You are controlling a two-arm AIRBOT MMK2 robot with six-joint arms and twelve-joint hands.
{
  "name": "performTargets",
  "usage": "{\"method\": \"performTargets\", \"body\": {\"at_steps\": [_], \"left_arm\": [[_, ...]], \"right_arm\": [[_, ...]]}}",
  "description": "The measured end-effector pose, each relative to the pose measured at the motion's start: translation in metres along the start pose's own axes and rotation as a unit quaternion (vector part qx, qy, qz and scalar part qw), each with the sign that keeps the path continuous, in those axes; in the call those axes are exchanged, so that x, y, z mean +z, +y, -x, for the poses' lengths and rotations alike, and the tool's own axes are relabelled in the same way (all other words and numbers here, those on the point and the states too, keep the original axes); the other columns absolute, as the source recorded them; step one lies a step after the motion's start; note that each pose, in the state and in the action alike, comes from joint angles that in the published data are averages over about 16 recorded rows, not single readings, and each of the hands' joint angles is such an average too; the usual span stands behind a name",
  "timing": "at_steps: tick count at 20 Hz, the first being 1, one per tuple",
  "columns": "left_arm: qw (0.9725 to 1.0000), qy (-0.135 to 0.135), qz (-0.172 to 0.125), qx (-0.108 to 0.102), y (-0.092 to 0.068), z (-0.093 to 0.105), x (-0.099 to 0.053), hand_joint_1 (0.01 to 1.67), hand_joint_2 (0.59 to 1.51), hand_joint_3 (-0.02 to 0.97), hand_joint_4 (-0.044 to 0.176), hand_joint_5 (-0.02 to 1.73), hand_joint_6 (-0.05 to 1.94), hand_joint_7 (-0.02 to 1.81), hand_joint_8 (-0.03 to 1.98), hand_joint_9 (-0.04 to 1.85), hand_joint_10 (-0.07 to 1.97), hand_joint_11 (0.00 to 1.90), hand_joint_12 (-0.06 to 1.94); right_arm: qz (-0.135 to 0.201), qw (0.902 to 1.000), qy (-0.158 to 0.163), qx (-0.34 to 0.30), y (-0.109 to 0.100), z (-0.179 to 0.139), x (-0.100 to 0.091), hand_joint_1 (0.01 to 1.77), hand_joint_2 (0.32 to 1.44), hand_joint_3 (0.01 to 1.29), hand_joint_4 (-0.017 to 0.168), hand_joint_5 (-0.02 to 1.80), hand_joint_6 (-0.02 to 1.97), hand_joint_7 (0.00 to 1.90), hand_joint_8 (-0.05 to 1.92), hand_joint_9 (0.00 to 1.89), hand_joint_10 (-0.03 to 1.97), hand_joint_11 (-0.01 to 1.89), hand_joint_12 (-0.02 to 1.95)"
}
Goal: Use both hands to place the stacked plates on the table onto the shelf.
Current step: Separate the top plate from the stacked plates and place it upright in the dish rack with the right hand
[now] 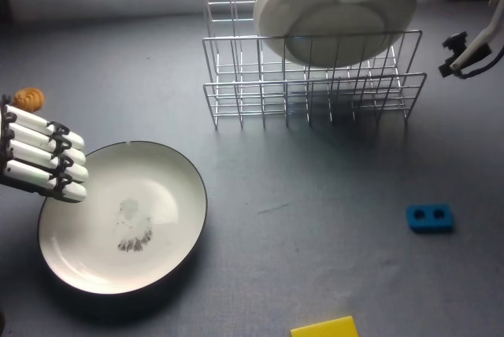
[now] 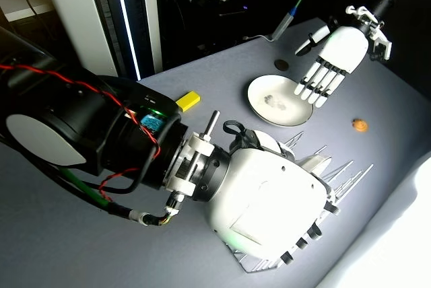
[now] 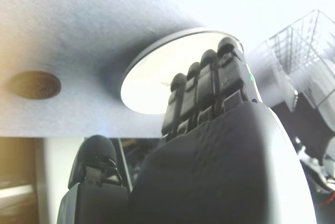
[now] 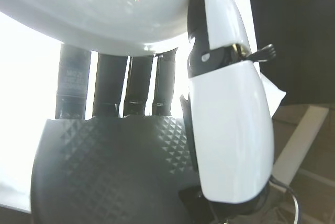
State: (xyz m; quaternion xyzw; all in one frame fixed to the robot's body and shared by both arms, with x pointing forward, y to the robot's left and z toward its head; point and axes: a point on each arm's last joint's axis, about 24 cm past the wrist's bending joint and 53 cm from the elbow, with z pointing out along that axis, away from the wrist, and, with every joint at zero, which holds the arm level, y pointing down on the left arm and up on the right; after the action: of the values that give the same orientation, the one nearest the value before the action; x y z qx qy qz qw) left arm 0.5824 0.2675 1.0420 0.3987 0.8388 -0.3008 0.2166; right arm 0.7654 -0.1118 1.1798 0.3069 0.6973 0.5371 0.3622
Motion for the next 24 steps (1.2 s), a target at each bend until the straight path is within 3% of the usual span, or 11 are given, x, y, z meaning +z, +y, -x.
{"method": "performTargets", "body": {"at_steps": [9, 17, 24], "left_arm": [[0.9999, 0.008, 0.007, -0.003, 0.005, -0.006, 0.001, 0.01, 1.221, 0.018, 0.003, 0.03, 0.02, 0.02, 0.0, 0.02, 0.01, 0.02, 0.01], [0.9999, 0.01, 0.01, -0.003, 0.007, -0.008, 0.003, 0.01, 1.222, 0.018, 0.003, 0.03, 0.02, 0.02, 0.0, 0.02, 0.0, 0.02, 0.01], [0.9999, 0.012, 0.011, -0.003, 0.007, -0.009, 0.005, 0.01, 1.222, 0.018, 0.002, 0.03, 0.02, 0.02, 0.0, 0.01, 0.0, 0.02, 0.01]], "right_arm": [[-0.009, 0.9999, -0.005, 0.006, -0.019, 0.003, 0.003, 1.23, 1.03, 0.01, -0.009, 0.92, 0.89, 1.12, 0.71, 1.29, 0.02, 1.02, 0.78], [-0.004, 0.9999, -0.008, 0.006, -0.022, 0.006, 0.002, 1.21, 1.01, 0.01, -0.006, 0.85, 0.46, 1.0, 0.37, 1.09, 0.02, 0.88, 0.83], [0.009, 0.9999, -0.011, 0.003, -0.011, 0.009, 0.001, 1.17, 0.99, 0.01, -0.003, 0.79, 0.07, 0.87, 0.04, 0.9, 0.02, 0.68, 0.86]]}}
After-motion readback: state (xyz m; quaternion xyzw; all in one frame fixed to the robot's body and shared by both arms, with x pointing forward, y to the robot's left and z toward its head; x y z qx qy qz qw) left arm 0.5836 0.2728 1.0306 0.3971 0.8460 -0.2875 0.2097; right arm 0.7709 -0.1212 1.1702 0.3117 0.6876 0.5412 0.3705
